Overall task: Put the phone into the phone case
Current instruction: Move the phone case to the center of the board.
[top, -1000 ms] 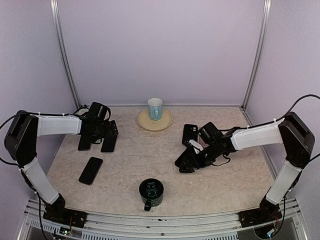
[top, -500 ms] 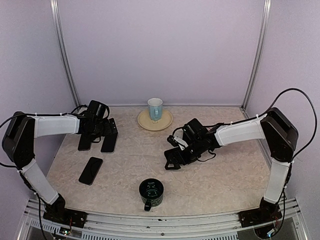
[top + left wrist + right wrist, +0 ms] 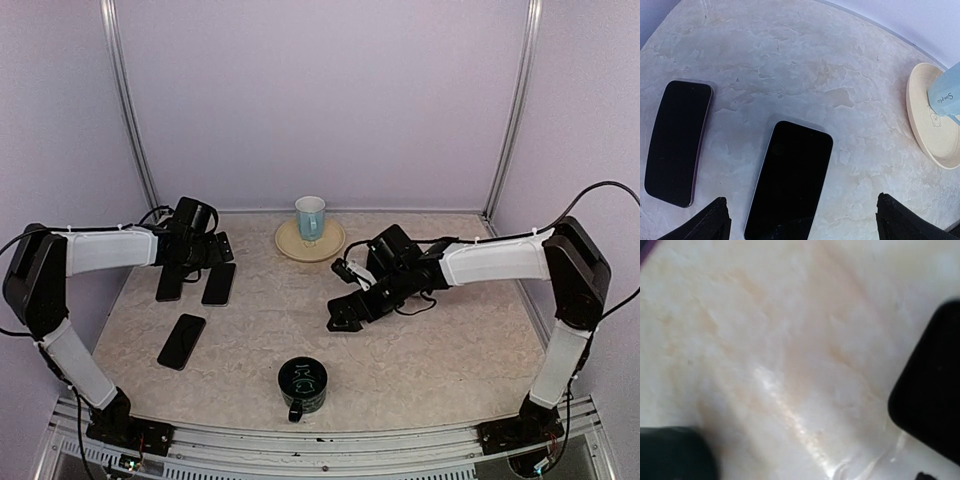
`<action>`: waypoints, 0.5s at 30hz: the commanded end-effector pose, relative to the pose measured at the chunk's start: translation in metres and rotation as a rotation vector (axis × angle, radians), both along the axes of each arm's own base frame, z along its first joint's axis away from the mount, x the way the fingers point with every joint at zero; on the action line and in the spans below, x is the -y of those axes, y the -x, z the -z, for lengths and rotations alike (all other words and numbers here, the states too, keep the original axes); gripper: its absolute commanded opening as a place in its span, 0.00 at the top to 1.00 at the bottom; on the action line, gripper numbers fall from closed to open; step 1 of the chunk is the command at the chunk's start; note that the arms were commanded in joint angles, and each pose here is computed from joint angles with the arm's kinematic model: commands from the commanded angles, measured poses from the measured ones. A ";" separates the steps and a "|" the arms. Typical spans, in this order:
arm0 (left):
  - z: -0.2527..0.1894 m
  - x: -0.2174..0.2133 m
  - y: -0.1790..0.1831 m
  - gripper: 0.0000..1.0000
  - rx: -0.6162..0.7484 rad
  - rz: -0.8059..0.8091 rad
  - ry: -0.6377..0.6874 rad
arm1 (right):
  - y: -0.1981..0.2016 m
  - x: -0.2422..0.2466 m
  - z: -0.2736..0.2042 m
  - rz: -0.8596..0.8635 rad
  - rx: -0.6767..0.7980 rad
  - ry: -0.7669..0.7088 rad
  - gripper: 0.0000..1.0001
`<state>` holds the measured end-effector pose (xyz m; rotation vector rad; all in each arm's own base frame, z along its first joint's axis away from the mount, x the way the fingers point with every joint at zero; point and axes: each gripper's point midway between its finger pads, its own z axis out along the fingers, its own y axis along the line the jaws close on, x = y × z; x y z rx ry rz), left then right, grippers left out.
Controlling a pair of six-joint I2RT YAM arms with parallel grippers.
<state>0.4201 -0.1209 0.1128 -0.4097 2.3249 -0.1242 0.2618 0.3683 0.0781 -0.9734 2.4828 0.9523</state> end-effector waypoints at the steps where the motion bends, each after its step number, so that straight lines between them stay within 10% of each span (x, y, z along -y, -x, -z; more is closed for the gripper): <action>1: -0.032 -0.002 -0.010 0.01 0.071 -0.014 0.003 | -0.002 0.014 -0.024 0.021 0.059 -0.010 0.00; 15: -0.032 -0.001 -0.012 0.01 0.078 -0.011 0.005 | -0.057 0.078 -0.009 0.289 0.070 0.039 0.00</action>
